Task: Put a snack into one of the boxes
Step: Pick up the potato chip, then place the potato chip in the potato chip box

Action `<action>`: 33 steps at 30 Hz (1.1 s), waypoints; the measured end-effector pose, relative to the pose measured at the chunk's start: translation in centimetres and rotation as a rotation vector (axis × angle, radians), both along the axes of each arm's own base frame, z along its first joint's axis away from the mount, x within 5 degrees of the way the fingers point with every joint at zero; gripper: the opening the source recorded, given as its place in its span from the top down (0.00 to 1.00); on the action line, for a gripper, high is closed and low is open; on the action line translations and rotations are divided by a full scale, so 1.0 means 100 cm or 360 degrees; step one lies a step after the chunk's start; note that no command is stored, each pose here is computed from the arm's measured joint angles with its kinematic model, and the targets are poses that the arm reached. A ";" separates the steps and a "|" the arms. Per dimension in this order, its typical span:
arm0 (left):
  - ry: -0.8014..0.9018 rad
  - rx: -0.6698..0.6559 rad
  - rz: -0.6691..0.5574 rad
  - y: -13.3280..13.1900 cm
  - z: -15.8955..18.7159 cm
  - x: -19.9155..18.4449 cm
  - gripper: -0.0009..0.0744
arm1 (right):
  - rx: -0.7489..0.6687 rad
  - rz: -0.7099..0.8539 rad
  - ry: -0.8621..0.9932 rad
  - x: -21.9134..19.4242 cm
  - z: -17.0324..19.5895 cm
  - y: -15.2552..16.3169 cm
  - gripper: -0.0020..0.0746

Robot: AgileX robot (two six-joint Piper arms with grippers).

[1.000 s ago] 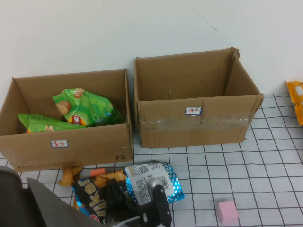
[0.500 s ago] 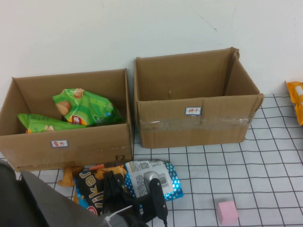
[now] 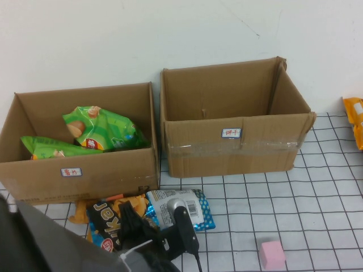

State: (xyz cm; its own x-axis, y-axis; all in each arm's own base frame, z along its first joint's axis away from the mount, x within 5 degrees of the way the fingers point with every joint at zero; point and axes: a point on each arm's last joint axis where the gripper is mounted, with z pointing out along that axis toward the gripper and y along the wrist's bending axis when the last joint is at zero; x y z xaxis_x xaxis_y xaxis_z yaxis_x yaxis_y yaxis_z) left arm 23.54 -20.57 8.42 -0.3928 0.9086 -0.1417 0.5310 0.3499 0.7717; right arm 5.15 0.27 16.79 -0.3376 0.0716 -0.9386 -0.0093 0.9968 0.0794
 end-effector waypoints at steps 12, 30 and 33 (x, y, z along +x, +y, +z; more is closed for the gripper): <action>-0.0073 -0.0464 -0.0030 0.007 0.133 -0.026 0.85 | 0.0000 0.0000 0.0000 0.000 0.000 0.000 0.98; -0.0336 -0.1255 0.0208 0.099 0.303 -0.040 0.89 | 0.0000 0.0000 0.0000 0.000 0.000 0.000 0.98; -0.0302 -0.1282 0.0266 0.109 0.297 -0.026 0.89 | 0.0000 0.0000 0.0000 0.000 0.000 0.000 0.98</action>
